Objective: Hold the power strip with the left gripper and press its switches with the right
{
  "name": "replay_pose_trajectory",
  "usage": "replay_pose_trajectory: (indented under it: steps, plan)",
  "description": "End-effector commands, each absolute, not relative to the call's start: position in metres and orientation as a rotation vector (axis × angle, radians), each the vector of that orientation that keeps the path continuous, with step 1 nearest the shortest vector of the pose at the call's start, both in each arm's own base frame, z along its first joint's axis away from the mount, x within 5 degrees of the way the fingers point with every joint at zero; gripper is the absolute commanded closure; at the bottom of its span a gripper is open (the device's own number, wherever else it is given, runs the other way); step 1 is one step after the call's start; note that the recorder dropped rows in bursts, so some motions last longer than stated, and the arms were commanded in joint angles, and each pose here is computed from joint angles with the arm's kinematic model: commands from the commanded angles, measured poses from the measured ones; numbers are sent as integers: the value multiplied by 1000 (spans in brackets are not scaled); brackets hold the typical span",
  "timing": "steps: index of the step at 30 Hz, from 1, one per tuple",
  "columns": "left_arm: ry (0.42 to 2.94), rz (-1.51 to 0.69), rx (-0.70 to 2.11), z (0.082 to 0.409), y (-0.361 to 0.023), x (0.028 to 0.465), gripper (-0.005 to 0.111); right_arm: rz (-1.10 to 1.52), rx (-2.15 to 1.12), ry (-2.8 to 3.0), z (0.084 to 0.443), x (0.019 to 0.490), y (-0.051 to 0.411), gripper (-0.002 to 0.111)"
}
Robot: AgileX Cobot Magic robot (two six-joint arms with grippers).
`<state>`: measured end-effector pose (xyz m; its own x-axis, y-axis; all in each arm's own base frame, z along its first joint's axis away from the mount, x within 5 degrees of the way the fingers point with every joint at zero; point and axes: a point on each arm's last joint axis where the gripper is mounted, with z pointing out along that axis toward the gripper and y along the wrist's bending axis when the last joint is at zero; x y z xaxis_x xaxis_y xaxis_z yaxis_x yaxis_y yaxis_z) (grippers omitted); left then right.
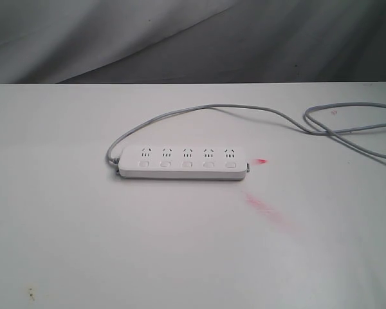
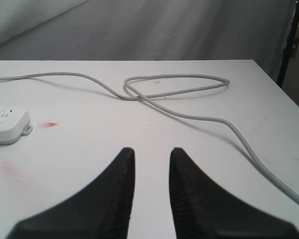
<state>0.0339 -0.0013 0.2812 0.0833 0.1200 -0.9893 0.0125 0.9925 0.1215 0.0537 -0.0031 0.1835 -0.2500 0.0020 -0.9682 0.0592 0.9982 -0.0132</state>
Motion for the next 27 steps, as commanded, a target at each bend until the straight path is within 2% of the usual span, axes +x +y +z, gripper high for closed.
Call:
replay_pose_trajectory:
  steps: [1,5,8,14,20,27]
  plan:
    - [1470,23,68,282,-2,34,106,-70,31,1818,183,54,-3,85]
    - [1435,-122,-69,285,-1,33,106,-70,31,1818,183,54,-3,85]
    - [1450,-30,-18,280,0,35,106,-70,31,1818,183,54,-3,85]
    - [1508,117,85,243,2,48,106,-70,31,1818,183,54,-3,85]
    - [1628,69,60,202,1,56,106,-70,31,1818,183,54,-3,85]
    - [1675,29,24,196,1,56,106,-70,31,1818,183,54,-3,85]
